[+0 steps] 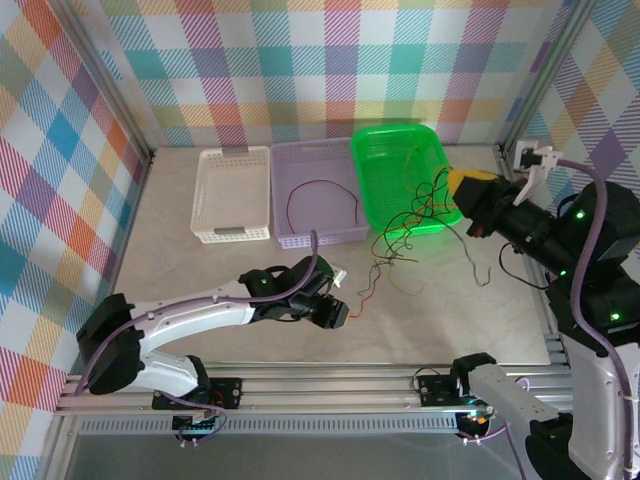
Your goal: Untangle the cables
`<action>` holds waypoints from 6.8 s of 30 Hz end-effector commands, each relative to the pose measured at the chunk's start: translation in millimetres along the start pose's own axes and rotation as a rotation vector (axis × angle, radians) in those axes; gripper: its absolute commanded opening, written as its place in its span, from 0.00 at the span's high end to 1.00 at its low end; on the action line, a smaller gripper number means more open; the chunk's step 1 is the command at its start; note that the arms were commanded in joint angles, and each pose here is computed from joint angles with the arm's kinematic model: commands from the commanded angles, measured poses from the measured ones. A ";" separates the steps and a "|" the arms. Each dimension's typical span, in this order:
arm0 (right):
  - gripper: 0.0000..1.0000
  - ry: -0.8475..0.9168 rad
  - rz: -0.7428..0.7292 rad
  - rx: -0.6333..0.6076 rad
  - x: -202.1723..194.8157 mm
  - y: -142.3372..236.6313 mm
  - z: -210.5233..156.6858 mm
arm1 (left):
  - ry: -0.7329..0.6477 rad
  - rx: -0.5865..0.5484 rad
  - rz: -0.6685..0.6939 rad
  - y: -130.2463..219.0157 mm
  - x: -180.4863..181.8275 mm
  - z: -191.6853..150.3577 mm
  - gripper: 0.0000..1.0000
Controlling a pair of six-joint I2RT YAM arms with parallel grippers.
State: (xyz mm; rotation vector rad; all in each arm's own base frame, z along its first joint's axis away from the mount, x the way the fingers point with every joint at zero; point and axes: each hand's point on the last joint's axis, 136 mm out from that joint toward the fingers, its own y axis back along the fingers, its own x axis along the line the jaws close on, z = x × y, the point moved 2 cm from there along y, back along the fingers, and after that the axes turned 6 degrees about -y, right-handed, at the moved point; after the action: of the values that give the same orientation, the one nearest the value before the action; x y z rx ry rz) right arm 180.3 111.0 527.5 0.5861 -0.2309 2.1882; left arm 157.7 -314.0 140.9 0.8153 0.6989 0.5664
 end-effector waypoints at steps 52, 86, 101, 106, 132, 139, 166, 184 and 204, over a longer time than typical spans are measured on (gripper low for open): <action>1.00 0.067 -0.128 -0.163 10.0 48.6 32.1 | -0.229 0.207 0.377 -99.4 14.2 23.1 0.95; 1.00 -0.042 -0.098 -0.023 -27.0 19.0 -38.0 | 0.129 -0.769 -0.023 189.5 57.5 284.8 1.00; 1.00 -0.055 -0.042 0.012 -23.5 16.6 -50.9 | 0.341 -0.732 -0.026 67.2 178.6 337.4 1.00; 1.00 -0.061 -0.049 0.025 -27.6 17.0 -58.8 | 0.404 -0.637 0.003 6.8 209.8 320.9 1.00; 1.00 -0.082 -0.051 0.067 -37.0 8.2 -73.7 | 0.587 -0.288 0.114 -117.3 274.9 233.1 0.90; 1.00 -0.088 -0.046 0.070 -35.9 9.2 -74.7 | 0.565 -0.277 0.088 -104.3 265.0 242.8 0.72; 1.00 -0.231 0.262 0.271 -10.2 -28.0 -95.4 | 0.378 -0.679 -0.407 124.4 56.5 212.3 0.04; 1.00 -0.286 0.365 0.310 -2.7 -28.6 -105.8 | 0.378 -0.521 -0.470 89.6 -7.6 133.2 0.07; 1.00 -0.287 0.000 0.264 -57.9 -25.0 -126.7 | 0.308 -0.529 -0.266 122.7 7.1 128.0 1.00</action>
State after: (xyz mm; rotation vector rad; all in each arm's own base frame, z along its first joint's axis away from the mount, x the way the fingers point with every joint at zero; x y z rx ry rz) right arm 178.1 148.1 405.3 1.0982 -0.1260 2.2950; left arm 232.8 -322.8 268.1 0.1571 0.9724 0.5381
